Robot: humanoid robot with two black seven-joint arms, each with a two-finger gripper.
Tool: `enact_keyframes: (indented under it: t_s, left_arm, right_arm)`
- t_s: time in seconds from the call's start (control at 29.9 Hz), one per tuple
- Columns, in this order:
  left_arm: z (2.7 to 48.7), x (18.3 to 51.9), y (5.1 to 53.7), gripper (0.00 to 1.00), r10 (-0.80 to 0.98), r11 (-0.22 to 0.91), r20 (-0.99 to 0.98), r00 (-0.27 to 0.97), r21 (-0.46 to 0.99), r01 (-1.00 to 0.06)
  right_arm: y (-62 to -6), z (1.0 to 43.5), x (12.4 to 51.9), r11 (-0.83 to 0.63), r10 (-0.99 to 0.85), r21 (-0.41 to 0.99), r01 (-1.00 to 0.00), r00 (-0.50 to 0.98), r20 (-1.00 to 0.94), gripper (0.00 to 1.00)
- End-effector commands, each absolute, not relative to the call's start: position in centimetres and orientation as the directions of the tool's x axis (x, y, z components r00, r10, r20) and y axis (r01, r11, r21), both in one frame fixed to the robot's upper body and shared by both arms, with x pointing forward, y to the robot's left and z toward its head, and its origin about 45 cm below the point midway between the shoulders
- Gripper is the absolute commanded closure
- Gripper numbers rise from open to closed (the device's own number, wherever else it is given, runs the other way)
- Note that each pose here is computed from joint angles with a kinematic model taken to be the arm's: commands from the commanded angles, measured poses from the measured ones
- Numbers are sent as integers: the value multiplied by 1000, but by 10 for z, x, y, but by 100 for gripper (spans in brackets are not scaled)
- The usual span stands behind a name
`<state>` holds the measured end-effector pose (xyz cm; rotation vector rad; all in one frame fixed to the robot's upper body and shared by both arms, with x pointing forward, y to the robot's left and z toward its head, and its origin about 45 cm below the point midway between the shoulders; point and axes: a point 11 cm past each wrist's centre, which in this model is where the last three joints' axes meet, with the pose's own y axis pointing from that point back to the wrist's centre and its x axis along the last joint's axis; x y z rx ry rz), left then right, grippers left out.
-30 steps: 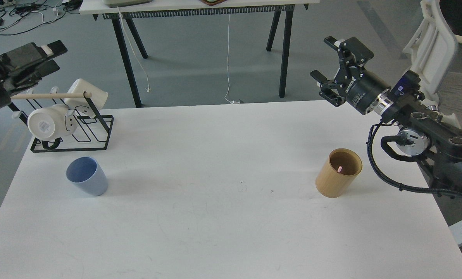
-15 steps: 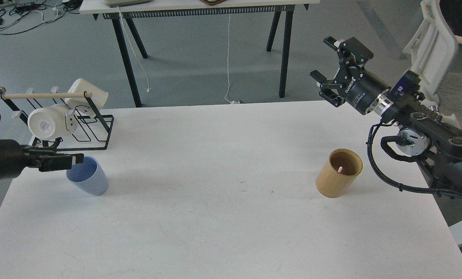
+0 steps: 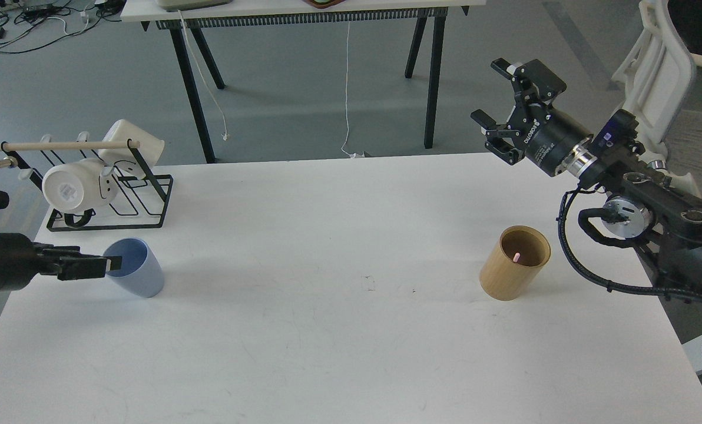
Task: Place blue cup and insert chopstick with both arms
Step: 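Close the left gripper around the light-blue cup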
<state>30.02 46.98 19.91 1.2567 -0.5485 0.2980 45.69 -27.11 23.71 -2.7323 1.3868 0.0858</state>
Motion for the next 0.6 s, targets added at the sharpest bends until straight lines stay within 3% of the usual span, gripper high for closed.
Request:
enact_keyframes:
  t_s: [0.0, 0.57]
  left_arm:
    - [188, 307, 476, 0, -45, 274, 540, 840, 815, -510]
    - [160, 319, 476, 6, 36, 260, 528, 849, 815, -518]
  right_arm:
    - [-269, 237, 457, -591, -801, -43, -806, 592, -87, 1]
    - [-274, 227, 452, -585, -806, -26, -811, 584, -96, 1]
